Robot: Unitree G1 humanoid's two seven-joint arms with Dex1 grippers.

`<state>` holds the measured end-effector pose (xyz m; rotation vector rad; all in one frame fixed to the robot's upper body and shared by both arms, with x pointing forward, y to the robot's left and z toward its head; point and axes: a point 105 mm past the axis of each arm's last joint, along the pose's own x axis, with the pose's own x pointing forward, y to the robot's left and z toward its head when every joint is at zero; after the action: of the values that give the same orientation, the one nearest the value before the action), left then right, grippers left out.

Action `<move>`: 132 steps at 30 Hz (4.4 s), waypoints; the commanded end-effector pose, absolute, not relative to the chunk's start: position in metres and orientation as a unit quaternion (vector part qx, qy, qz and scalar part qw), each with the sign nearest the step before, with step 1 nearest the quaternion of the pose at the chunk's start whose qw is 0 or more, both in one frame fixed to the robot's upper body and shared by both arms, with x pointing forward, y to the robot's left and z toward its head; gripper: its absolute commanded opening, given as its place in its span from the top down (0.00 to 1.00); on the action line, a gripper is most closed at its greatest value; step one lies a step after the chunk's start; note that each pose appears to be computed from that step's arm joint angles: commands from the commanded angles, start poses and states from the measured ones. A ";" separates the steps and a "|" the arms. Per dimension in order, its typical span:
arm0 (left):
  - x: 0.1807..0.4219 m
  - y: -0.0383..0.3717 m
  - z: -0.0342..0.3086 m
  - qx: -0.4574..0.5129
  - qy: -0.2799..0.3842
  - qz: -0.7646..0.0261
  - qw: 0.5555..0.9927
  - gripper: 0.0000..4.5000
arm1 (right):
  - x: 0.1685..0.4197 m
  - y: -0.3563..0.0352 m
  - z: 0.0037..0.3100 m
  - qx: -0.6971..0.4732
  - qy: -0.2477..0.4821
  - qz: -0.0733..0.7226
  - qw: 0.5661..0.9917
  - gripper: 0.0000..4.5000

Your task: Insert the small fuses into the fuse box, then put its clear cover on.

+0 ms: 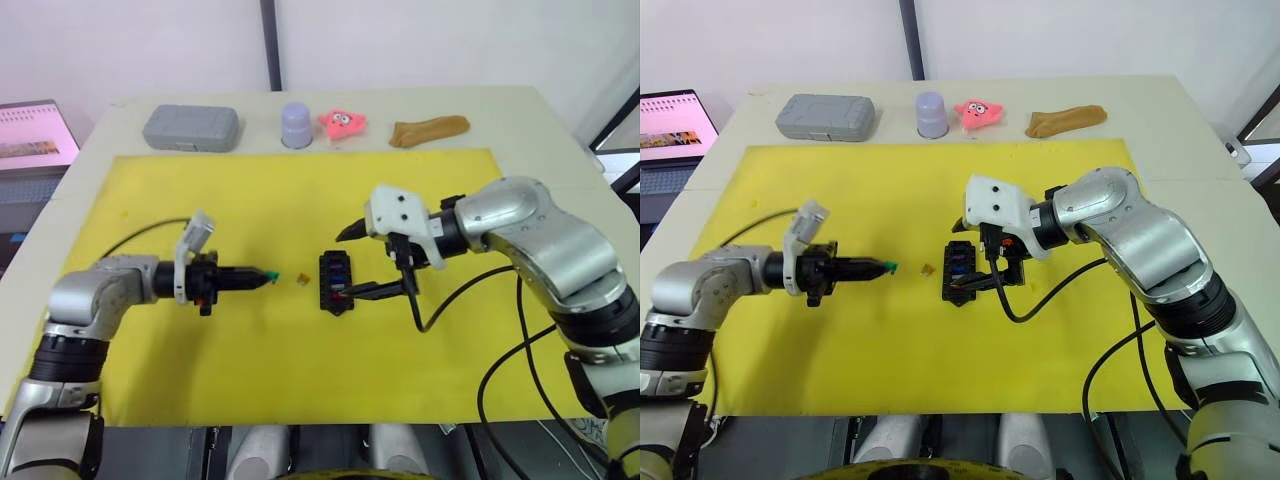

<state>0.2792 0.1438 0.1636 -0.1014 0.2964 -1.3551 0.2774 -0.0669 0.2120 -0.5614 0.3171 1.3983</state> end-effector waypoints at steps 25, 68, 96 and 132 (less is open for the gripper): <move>0.266 0.108 0.200 0.057 0.009 -0.653 0.755 1.00 | 0.275 -0.026 0.228 -0.108 0.172 0.664 0.719 0.40; 0.267 0.112 0.198 0.063 0.018 -0.649 0.758 1.00 | 0.273 -0.024 0.231 -0.126 0.169 0.677 0.705 0.99; 0.321 0.081 0.130 0.223 0.052 -0.628 0.744 0.01 | 0.333 -0.062 0.188 -0.370 0.184 0.591 0.692 1.00; 0.315 0.078 0.133 0.222 0.049 -0.636 0.737 0.01 | 0.329 -0.059 0.186 -0.353 0.182 0.590 0.703 1.00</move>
<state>0.3158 0.0789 0.1218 0.4714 0.1510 -1.3945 0.3275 -0.0632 0.1675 -0.7737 0.4828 1.3206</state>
